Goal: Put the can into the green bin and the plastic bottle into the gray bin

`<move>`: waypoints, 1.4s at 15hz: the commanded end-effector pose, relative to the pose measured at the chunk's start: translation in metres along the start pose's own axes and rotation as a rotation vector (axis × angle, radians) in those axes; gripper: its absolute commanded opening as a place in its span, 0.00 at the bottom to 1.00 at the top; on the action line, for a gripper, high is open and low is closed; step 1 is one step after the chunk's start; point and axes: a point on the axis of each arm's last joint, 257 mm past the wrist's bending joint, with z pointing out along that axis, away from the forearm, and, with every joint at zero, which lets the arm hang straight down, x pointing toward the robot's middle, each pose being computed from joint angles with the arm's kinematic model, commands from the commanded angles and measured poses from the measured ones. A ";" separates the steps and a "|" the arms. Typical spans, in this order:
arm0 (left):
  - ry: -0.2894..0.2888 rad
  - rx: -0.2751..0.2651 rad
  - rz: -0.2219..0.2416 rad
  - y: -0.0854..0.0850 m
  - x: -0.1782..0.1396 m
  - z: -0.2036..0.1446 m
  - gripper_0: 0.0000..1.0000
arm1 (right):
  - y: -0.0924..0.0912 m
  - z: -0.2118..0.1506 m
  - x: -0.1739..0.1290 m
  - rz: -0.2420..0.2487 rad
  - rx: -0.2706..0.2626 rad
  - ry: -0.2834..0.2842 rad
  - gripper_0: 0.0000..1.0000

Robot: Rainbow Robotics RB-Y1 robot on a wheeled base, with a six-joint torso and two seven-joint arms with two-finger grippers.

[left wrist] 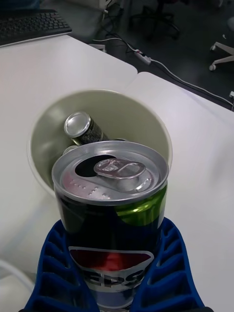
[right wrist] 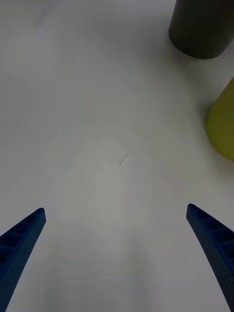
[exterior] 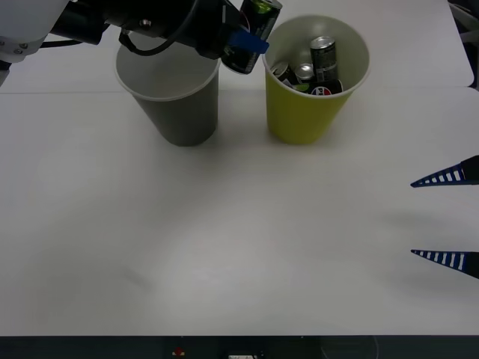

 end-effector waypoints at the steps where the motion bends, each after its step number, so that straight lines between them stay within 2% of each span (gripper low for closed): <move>1: 0.018 -0.025 0.011 0.008 -0.018 0.028 0.00 | 0.000 0.000 0.000 0.000 0.000 0.000 1.00; 5: 0.054 -0.036 0.001 0.008 -0.042 0.068 0.00 | 0.000 0.000 0.000 0.000 0.000 0.000 1.00; 7: 0.070 -0.025 0.016 0.006 -0.049 0.081 0.00 | 0.000 0.000 0.000 0.000 0.000 0.000 1.00; 8: 0.074 -0.022 0.010 0.005 -0.049 0.088 0.00 | 0.000 0.000 0.000 0.000 0.000 0.000 1.00; 14: 0.131 -0.075 0.051 0.001 -0.030 0.118 0.00 | 0.000 0.000 0.000 0.000 0.000 0.000 1.00; 15: 0.139 -0.076 0.054 0.001 -0.028 0.119 0.22 | 0.000 0.000 0.000 0.000 0.000 0.000 1.00; 16: 0.139 -0.073 0.056 -0.002 -0.028 0.120 0.72 | 0.000 0.000 0.000 0.000 0.000 0.000 1.00; 17: 0.139 -0.068 0.056 -0.004 -0.028 0.121 0.94 | 0.000 0.000 0.000 0.000 0.000 0.000 1.00; 18: 0.136 -0.058 0.051 -0.008 -0.029 0.123 1.00 | 0.000 0.000 0.000 0.000 0.000 0.000 1.00; 21: 0.133 -0.048 0.047 -0.012 -0.030 0.124 1.00 | 0.000 0.000 0.000 0.000 0.000 0.000 1.00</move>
